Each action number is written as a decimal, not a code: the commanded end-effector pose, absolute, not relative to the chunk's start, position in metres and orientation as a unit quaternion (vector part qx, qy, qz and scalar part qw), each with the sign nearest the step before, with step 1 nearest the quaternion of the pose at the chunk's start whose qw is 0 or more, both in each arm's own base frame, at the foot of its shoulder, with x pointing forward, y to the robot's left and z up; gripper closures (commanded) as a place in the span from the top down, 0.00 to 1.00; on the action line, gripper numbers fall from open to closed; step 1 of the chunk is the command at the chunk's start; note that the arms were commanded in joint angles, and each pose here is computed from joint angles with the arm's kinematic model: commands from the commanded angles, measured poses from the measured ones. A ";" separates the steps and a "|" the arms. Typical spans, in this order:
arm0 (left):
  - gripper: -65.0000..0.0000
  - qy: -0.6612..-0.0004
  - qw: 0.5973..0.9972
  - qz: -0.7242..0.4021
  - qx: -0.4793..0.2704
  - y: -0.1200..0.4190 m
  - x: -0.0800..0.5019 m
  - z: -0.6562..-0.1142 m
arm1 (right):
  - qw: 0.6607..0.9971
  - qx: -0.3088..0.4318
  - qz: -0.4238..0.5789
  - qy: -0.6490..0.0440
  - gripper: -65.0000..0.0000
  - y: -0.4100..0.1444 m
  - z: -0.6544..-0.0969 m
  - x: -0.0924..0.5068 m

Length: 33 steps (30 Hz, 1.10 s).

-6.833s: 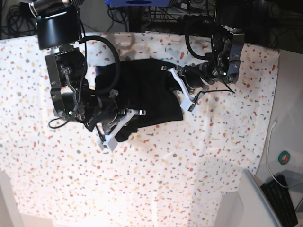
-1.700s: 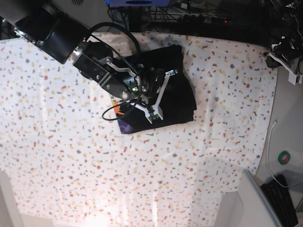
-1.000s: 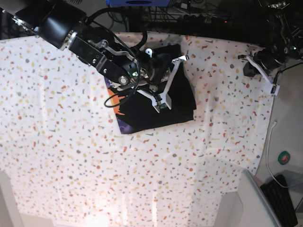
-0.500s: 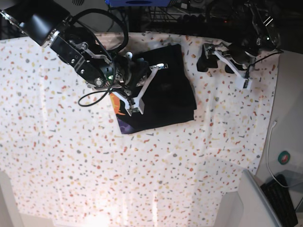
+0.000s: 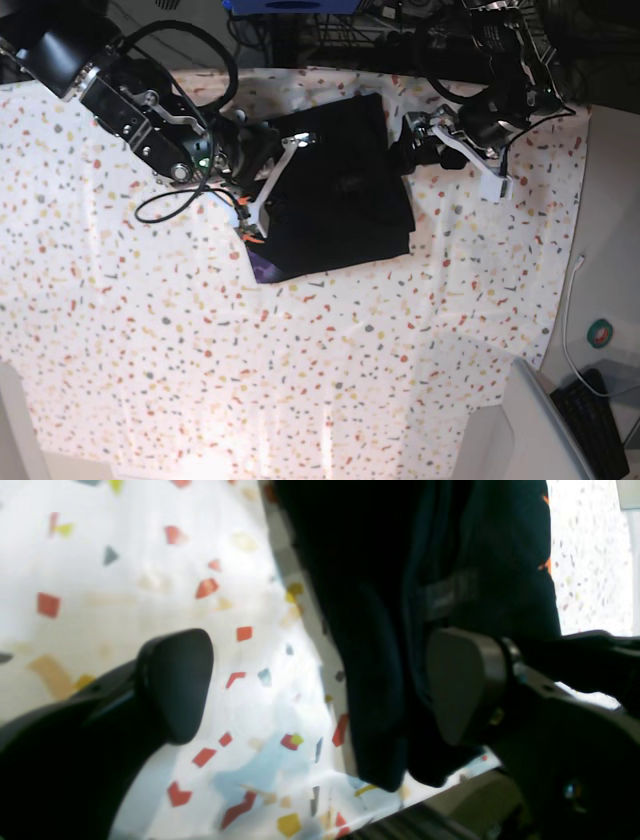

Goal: Layout the t-shirt on the table in an organized manner, then fold the t-shirt properly
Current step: 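Grasp the bundle's opposite sides with both grippers and square it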

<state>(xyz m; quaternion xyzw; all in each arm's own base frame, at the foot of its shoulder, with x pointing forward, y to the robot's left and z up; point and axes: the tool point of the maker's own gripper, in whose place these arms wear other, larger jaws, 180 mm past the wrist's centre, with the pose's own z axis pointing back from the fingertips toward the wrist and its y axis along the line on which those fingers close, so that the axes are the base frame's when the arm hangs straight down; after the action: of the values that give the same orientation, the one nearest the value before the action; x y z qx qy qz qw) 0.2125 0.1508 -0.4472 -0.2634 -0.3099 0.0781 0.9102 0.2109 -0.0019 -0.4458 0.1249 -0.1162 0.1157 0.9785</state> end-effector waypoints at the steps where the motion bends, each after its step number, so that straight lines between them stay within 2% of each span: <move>1: 1.00 -0.337 0.899 0.073 -0.271 0.151 0.222 -0.434 | 0.974 0.134 0.115 -0.143 0.00 0.004 -0.436 0.224; 8: 1.00 -0.314 0.894 0.040 -0.316 0.110 0.236 -0.443 | 0.974 0.127 0.086 -0.166 0.00 -0.011 -0.435 0.239; 14: 1.00 -0.308 0.882 0.073 -0.349 0.095 0.246 -0.462 | 0.976 0.117 -0.022 -0.184 0.00 -0.058 -0.432 0.259; 19: 0.99 -0.284 0.886 0.021 -0.366 0.070 0.244 -0.468 | 0.968 0.130 -0.037 -0.211 0.00 -0.093 -0.425 0.273; 20: 0.82 -0.282 0.888 0.016 -0.364 0.071 0.243 -0.469 | 0.966 0.131 -0.041 -0.221 0.00 -0.102 -0.423 0.276; 24: 0.00 -0.283 0.894 -0.008 -0.346 0.087 0.255 -0.467 | 0.952 0.130 -0.055 -0.271 0.00 -0.134 -0.416 0.285; 26: 0.00 -0.270 0.910 -0.025 -0.313 0.098 0.269 -0.470 | 0.947 0.124 -0.071 -0.288 0.00 -0.148 -0.413 0.287; 28: 0.00 -0.260 0.917 -0.087 -0.291 0.095 0.282 -0.465 | 0.944 0.118 -0.083 -0.296 0.00 -0.157 -0.412 0.289; 33: 0.00 -0.226 0.891 -0.323 -0.225 0.074 0.311 -0.444 | 0.943 0.115 -0.089 -0.298 0.00 -0.161 -0.412 0.291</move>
<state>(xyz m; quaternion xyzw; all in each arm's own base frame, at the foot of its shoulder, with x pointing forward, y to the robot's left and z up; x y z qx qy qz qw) 0.2965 0.0752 -0.4582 -0.2224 -0.1991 -0.3210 0.8988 0.2803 -0.1583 -0.4225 0.1152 -0.2768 -0.0949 0.9493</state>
